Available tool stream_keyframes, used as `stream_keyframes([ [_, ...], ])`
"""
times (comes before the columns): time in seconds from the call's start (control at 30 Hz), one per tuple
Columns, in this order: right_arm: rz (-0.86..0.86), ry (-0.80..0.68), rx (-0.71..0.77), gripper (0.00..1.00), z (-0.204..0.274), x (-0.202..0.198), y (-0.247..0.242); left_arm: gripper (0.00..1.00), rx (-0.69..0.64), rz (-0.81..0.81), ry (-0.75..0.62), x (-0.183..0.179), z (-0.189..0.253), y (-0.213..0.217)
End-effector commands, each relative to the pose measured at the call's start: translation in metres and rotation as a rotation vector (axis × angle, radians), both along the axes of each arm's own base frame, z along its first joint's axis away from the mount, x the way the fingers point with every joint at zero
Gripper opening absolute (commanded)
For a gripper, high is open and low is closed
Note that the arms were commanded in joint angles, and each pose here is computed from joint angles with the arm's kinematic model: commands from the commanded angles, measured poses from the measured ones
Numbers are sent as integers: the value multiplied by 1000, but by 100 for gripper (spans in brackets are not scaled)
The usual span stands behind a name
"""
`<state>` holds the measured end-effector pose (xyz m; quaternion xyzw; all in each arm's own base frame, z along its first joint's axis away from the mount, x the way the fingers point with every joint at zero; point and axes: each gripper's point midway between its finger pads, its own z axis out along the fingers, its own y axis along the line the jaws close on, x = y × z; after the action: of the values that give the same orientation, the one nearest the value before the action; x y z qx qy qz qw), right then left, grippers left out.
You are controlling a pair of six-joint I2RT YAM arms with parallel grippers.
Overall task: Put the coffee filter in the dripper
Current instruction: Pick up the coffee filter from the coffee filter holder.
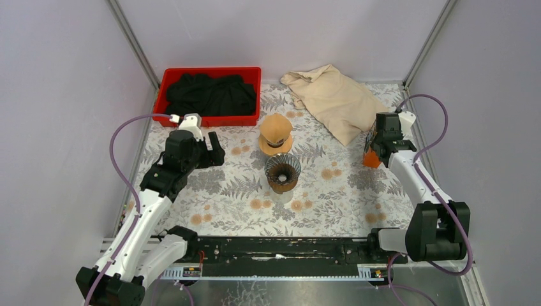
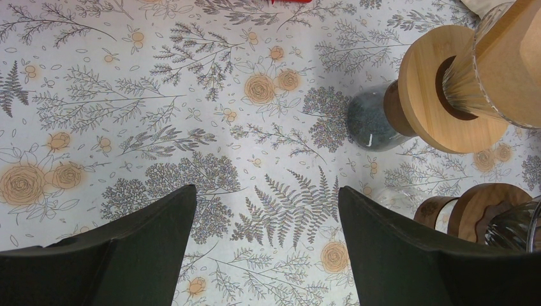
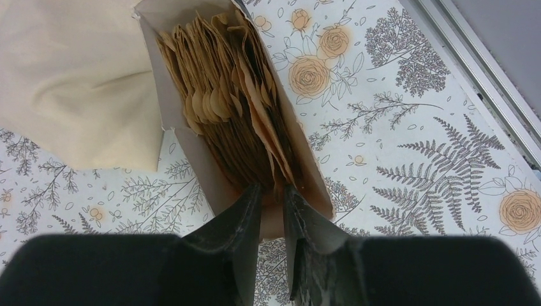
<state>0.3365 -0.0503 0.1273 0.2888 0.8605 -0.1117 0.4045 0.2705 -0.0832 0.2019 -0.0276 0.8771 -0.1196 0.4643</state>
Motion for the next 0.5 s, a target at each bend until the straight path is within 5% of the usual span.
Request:
stream_keyframes([
  [0.0, -18, -43, -13, 26, 10, 8, -5, 89, -5, -7, -66, 8, 12, -1],
  [0.47, -24, -64, -13, 24, 11, 17, -7, 89, -5, -7, -68, 8, 12, 0],
])
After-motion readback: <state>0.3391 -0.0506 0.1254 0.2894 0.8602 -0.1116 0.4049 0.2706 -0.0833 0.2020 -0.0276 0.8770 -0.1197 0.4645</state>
